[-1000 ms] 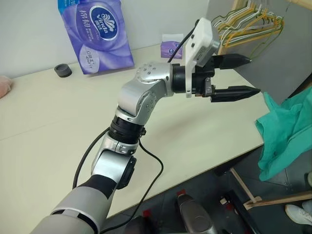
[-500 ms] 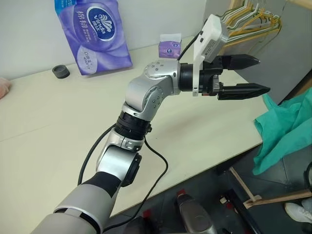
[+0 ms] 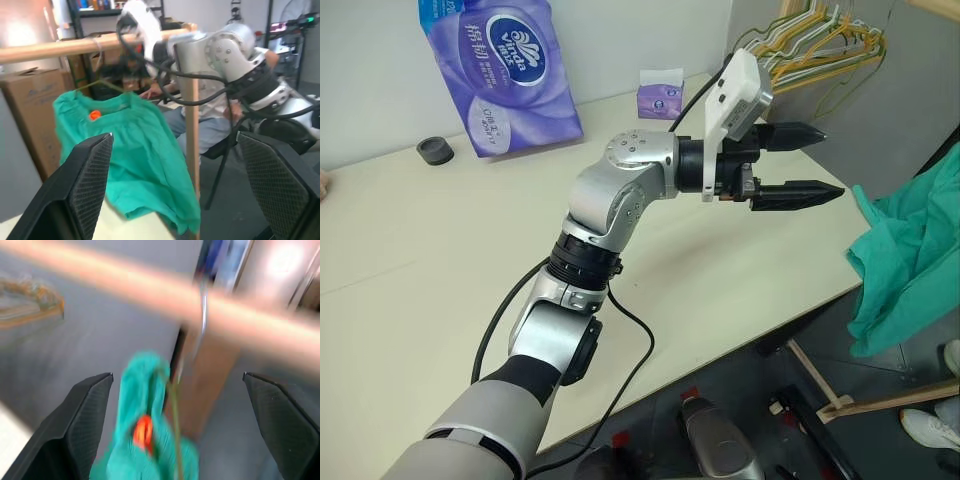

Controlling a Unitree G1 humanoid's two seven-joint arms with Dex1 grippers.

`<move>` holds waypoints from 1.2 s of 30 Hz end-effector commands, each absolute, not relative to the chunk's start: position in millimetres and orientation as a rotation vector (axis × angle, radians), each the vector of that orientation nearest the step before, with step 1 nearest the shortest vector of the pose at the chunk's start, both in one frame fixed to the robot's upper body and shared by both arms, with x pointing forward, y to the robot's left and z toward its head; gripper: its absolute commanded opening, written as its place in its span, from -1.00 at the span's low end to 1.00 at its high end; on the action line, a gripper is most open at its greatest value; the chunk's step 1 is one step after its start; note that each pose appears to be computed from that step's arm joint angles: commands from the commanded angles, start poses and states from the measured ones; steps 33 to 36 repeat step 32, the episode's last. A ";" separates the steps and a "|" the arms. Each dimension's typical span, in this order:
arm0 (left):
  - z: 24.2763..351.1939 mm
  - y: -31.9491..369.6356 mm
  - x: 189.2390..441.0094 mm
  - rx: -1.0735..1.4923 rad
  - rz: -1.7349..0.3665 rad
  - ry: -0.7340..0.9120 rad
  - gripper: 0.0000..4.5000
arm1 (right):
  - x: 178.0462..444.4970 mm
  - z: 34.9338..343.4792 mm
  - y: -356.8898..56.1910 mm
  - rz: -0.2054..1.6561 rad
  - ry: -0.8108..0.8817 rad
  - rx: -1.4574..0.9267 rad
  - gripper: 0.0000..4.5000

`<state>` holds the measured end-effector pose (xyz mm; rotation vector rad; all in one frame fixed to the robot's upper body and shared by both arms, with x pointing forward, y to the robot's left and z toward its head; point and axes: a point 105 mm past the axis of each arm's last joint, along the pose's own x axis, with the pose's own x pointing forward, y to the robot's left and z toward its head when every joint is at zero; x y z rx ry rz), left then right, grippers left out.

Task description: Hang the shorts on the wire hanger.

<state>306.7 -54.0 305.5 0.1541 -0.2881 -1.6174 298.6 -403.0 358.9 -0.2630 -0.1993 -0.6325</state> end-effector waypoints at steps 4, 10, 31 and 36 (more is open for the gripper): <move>314.8 -46.6 302.5 0.189 -1.587 -0.346 0.87 | 292.9 389.2 -381.3 -0.581 -0.408 -0.366 0.97; 298.6 -7.2 347.8 0.189 -1.249 -0.313 0.87 | 330.9 316.9 -253.9 0.107 -0.336 -0.448 0.97; 119.2 226.1 351.6 0.172 0.092 0.117 0.87 | 367.9 148.1 -102.7 0.607 -0.127 -0.120 0.97; 122.4 226.0 352.6 0.182 0.082 0.098 0.87 | 369.7 147.3 -99.2 0.620 -0.132 -0.117 0.97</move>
